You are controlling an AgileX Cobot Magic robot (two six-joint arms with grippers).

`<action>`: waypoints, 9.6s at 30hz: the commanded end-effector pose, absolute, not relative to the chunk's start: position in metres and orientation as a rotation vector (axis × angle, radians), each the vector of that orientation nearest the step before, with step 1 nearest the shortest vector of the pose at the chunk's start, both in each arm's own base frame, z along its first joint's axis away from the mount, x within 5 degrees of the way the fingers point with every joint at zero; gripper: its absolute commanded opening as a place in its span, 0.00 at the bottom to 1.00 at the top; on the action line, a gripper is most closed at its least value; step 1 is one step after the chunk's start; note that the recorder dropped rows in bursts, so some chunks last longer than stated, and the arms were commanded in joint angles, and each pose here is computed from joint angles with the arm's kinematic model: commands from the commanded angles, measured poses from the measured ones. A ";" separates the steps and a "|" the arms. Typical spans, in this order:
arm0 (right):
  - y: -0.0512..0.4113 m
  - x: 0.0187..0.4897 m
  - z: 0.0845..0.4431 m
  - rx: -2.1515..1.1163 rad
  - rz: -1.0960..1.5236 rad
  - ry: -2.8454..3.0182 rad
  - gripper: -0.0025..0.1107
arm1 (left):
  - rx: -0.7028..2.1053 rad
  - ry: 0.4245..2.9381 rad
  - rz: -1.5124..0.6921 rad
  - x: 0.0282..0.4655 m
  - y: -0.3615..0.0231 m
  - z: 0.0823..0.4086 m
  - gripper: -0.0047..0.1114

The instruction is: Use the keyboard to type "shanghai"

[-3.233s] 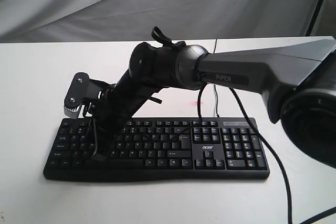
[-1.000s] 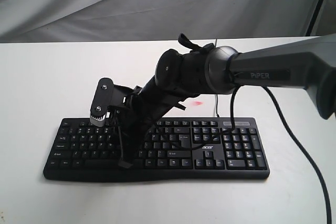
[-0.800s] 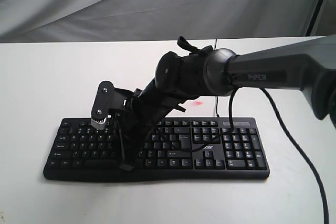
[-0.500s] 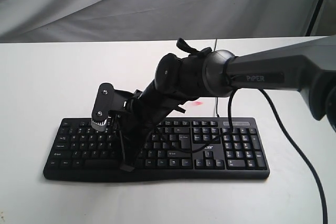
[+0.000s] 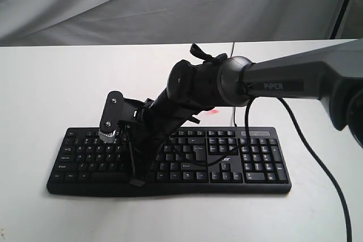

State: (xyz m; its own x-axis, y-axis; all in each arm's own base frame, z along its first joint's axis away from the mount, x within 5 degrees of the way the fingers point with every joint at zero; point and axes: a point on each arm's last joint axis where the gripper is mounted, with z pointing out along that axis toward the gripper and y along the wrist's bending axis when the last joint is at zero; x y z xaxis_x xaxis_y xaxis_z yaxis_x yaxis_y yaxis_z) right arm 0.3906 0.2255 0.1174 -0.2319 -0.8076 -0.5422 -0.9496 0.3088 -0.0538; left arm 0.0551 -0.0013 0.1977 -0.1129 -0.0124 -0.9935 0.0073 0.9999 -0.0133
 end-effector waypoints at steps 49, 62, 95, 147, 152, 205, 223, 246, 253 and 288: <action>0.270 0.386 0.154 -1.397 0.441 1.965 0.02 | -0.004 1.685 -0.024 0.055 -0.002 0.198 0.05; 0.299 0.411 0.141 -1.408 0.550 1.931 0.02 | -0.004 1.685 -0.024 0.055 -0.002 0.198 0.05; 0.300 0.415 0.121 -1.471 0.519 1.950 0.02 | -0.004 1.685 -0.024 0.055 -0.002 0.198 0.05; 0.300 0.414 0.119 -1.538 0.452 1.911 0.02 | -0.004 1.685 -0.024 0.055 -0.002 0.198 0.05; 0.300 0.415 0.107 -1.542 0.446 1.928 0.02 | -0.004 1.685 -0.024 0.055 -0.002 0.198 0.05; 0.208 0.368 0.159 -1.565 0.403 1.977 0.02 | -0.004 1.685 -0.024 0.055 -0.002 0.198 0.05; 0.211 0.366 0.139 -1.597 0.464 2.001 0.02 | -0.004 1.685 -0.024 0.055 -0.002 0.198 0.05; 0.212 0.372 0.127 -1.559 0.438 2.015 0.02 | -0.004 1.685 -0.024 0.055 -0.002 0.198 0.05; 0.212 0.371 0.127 -1.563 0.439 2.012 0.02 | -0.004 1.685 -0.024 0.055 -0.002 0.198 0.05; 0.214 0.370 0.120 -1.606 0.455 1.989 0.02 | -0.004 1.685 -0.024 0.055 -0.002 0.198 0.05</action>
State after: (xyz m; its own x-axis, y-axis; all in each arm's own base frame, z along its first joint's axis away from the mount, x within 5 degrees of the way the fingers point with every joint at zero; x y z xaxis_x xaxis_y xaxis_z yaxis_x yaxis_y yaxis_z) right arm 0.3709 0.2133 0.1198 -0.1544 -0.7871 -0.5972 -0.9671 0.2440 -0.0715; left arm 0.0551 -0.0013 0.1977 -0.1129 -0.0124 -0.9935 0.0073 0.9999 -0.0133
